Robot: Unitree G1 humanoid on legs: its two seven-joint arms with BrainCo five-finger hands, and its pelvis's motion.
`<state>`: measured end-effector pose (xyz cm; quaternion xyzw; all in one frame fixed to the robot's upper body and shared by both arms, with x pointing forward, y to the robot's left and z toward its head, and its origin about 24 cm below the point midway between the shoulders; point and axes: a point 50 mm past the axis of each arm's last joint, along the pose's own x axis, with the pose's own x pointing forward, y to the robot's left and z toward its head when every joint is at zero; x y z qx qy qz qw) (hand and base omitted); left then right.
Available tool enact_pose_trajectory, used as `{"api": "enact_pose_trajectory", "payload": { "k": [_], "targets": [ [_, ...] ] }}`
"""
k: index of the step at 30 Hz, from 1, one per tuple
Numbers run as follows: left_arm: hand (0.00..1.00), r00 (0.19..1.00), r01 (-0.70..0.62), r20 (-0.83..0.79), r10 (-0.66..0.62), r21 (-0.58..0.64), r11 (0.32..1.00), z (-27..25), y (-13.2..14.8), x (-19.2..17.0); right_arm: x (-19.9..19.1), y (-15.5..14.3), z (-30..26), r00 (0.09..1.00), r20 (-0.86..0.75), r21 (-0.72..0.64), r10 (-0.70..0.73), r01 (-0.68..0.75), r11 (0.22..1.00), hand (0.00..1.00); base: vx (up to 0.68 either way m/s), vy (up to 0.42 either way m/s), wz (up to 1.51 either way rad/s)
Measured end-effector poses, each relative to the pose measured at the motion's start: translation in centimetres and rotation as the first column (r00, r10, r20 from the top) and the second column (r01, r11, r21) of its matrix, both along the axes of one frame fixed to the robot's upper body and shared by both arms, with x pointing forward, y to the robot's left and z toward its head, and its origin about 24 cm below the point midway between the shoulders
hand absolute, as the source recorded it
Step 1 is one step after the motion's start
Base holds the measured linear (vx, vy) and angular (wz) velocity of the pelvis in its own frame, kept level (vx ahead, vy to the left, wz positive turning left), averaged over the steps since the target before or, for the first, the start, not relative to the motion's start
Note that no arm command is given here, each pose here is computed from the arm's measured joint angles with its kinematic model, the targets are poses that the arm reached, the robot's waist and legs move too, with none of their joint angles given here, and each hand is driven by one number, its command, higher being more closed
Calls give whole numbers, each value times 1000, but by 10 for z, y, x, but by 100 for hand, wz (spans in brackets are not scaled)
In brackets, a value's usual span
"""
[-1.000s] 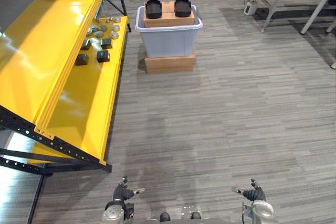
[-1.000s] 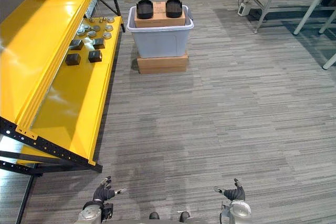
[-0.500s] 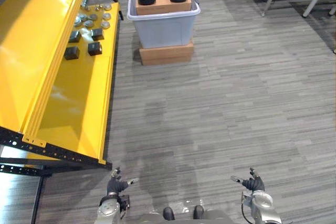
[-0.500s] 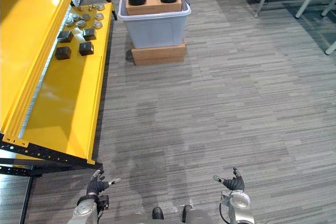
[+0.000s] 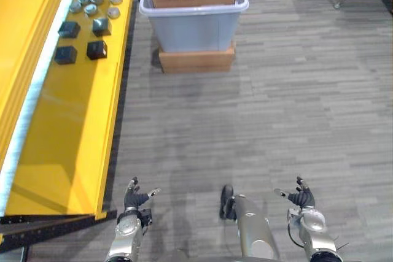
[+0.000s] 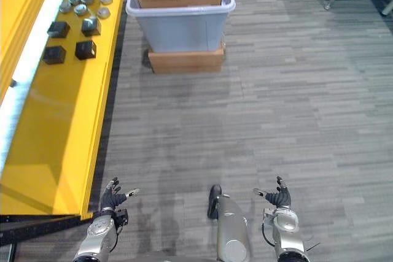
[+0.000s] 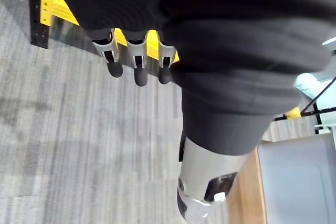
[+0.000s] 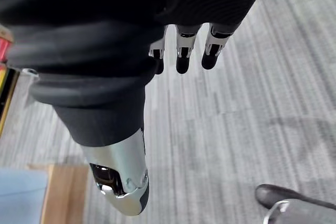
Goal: Walk over and take plastic housings, then place them on the shelf
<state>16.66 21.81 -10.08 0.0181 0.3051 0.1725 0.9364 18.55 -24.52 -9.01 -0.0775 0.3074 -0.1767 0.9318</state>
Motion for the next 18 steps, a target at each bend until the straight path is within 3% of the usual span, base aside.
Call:
{"api": "enact_pose_trajectory", "payload": {
  "k": [8,18],
  "targets": [
    [0,1000,-9,-26,8,-51,999,-7,-15,-7,-10,-14,-7,995,-42,0,-93,93,996,0,528,-13,-32],
    [0,998,6,-59,-8,-29,1000,-10,-10,-10,-33,2,-28,985,-153,31,-81,87,996,0,601,131,0]
  ]
}}
